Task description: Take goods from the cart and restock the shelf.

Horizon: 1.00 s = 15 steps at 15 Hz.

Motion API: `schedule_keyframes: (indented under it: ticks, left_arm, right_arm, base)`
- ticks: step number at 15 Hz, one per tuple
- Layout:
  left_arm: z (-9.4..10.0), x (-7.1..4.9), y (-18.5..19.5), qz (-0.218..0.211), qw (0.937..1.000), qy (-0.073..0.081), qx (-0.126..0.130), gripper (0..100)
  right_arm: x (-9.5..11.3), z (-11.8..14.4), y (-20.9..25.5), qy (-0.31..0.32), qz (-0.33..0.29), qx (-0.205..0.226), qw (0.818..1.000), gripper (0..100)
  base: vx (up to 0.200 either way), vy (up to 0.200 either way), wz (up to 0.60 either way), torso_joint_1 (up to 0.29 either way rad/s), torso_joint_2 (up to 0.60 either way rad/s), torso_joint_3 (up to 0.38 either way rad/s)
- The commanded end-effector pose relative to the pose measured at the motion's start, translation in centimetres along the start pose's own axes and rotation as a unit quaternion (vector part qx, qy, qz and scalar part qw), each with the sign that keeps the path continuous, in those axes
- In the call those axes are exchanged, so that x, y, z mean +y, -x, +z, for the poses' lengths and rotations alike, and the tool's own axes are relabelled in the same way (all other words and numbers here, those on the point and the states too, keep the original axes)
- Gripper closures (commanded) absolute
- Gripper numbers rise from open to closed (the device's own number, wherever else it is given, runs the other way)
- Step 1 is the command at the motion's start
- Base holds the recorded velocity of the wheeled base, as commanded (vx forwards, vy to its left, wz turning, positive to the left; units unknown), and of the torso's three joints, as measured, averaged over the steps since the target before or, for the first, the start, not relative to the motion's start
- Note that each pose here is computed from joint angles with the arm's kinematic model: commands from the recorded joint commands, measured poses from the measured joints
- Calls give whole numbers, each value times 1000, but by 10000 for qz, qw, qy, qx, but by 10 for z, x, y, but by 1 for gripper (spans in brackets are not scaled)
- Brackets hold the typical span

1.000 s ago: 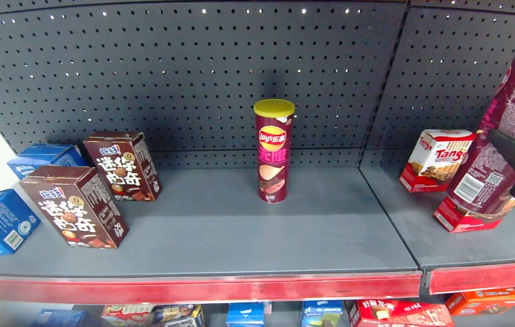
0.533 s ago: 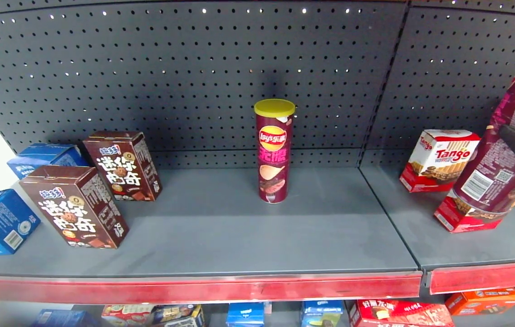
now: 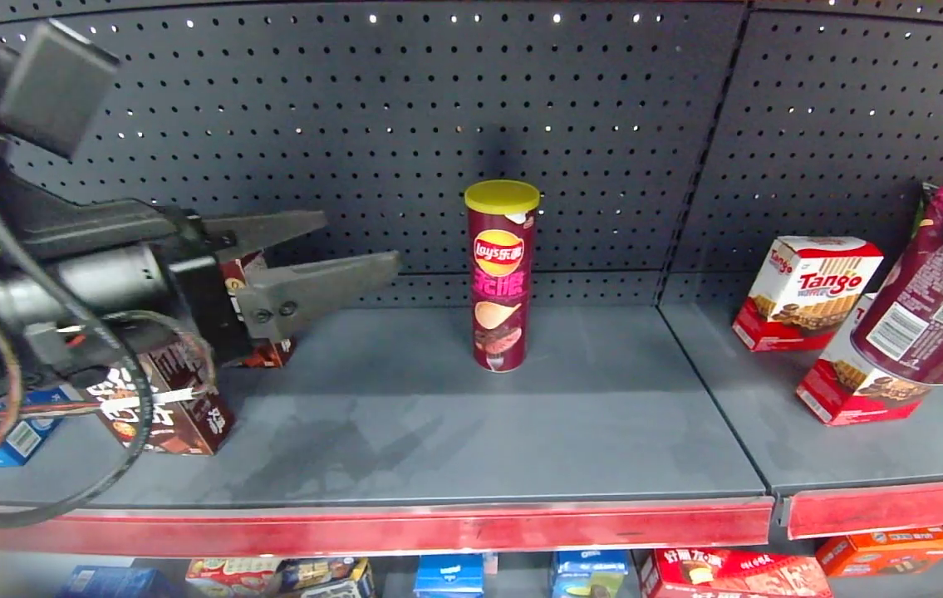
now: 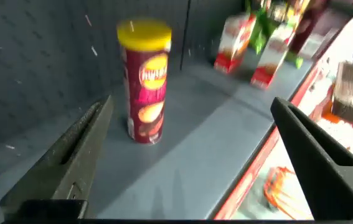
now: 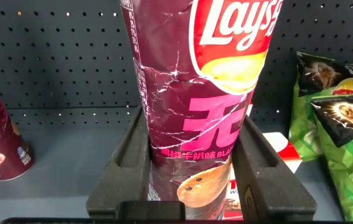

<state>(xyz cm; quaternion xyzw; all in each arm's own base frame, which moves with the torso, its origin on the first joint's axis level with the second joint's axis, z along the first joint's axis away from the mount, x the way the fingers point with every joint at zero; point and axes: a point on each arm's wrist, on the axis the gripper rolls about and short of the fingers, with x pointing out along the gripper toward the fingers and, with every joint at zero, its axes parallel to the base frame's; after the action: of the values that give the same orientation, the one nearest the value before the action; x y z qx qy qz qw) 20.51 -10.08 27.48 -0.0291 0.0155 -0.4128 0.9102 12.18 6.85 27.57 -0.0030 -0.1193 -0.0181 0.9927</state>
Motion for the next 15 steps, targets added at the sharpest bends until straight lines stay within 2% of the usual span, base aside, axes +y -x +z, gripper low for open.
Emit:
schedule_keyframes:
  ticks: [1,3,6,10,12,15]
  left_arm:
    - [-29,19,-34,-25,9982,263,541,0]
    - [-37,31,-58,-35,9976,303,624,0]
    - [-41,40,-86,-148,9972,309,659,0]
    - [-64,53,-111,-302,9971,318,630,0]
    - [-65,63,-123,-252,9976,297,577,0]
    - [-65,70,-134,-241,9980,267,514,0]
  right_arm:
    - [1,0,-1,12,1,11,10000,100]
    - [3,-3,-3,50,26,65,10000,100]
    - [3,-5,-3,72,31,96,9999,100]
    - [3,-9,-2,125,13,166,9998,100]
    - [2,-10,-2,135,-53,180,9997,100]
    - [2,-13,-2,166,-106,234,9995,100]
  base:
    - [0,0,0,0,0,0]
    - [0,0,0,0,0,0]
    - [0,0,0,0,0,0]
    - [0,0,0,0,0,0]
    - [0,0,0,0,0,0]
    - [0,0,0,0,0,0]
